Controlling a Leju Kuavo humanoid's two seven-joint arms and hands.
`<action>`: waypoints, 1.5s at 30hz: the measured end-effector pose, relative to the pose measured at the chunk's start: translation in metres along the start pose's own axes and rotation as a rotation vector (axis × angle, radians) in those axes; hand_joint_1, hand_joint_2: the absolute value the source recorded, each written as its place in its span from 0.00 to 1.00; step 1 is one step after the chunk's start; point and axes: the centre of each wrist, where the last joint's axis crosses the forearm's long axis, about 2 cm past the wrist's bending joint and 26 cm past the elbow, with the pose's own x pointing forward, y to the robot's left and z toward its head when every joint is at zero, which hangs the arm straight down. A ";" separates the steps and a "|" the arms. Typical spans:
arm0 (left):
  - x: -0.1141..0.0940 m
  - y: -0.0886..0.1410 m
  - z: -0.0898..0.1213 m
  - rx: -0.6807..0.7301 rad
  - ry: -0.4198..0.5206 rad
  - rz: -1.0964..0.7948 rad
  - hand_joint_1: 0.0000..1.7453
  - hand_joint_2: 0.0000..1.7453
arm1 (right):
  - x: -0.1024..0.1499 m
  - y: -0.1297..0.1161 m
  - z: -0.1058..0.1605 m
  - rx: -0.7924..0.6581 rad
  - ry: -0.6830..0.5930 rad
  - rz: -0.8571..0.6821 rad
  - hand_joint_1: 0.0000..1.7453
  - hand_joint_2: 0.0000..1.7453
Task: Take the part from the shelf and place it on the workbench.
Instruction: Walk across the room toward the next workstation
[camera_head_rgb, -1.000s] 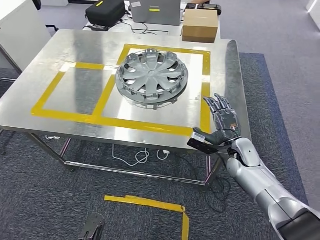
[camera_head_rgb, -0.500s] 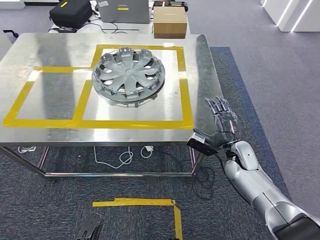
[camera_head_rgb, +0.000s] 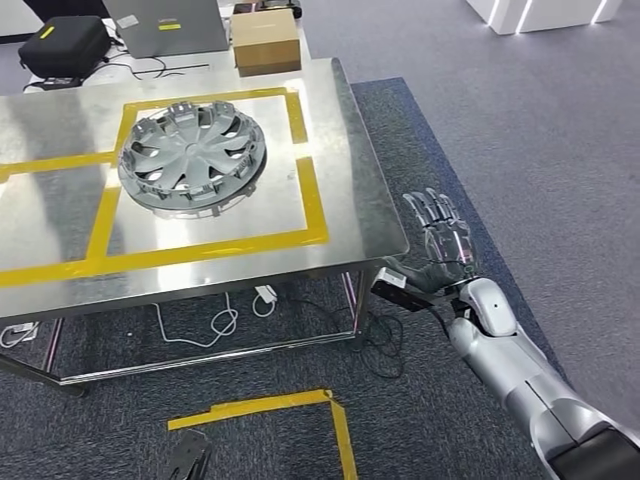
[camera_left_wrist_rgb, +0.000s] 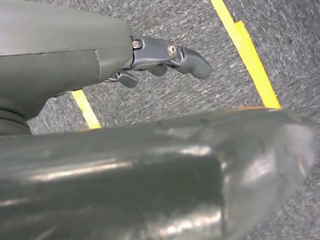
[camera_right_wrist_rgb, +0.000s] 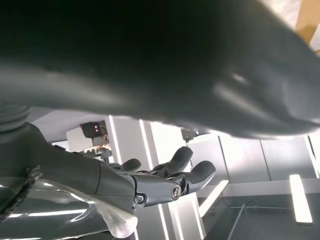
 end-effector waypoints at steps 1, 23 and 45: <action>0.000 0.000 0.000 0.000 0.000 0.000 0.00 0.00 | 0.000 0.000 0.000 -0.001 -0.001 0.000 0.00 0.00; 0.005 0.002 -0.003 -0.002 -0.011 0.001 0.00 0.00 | -0.003 0.000 0.000 0.008 -0.009 -0.004 0.00 0.00; -0.002 0.003 0.001 0.051 0.015 0.032 0.00 0.00 | 0.031 0.066 0.160 0.034 0.610 -0.658 0.00 0.00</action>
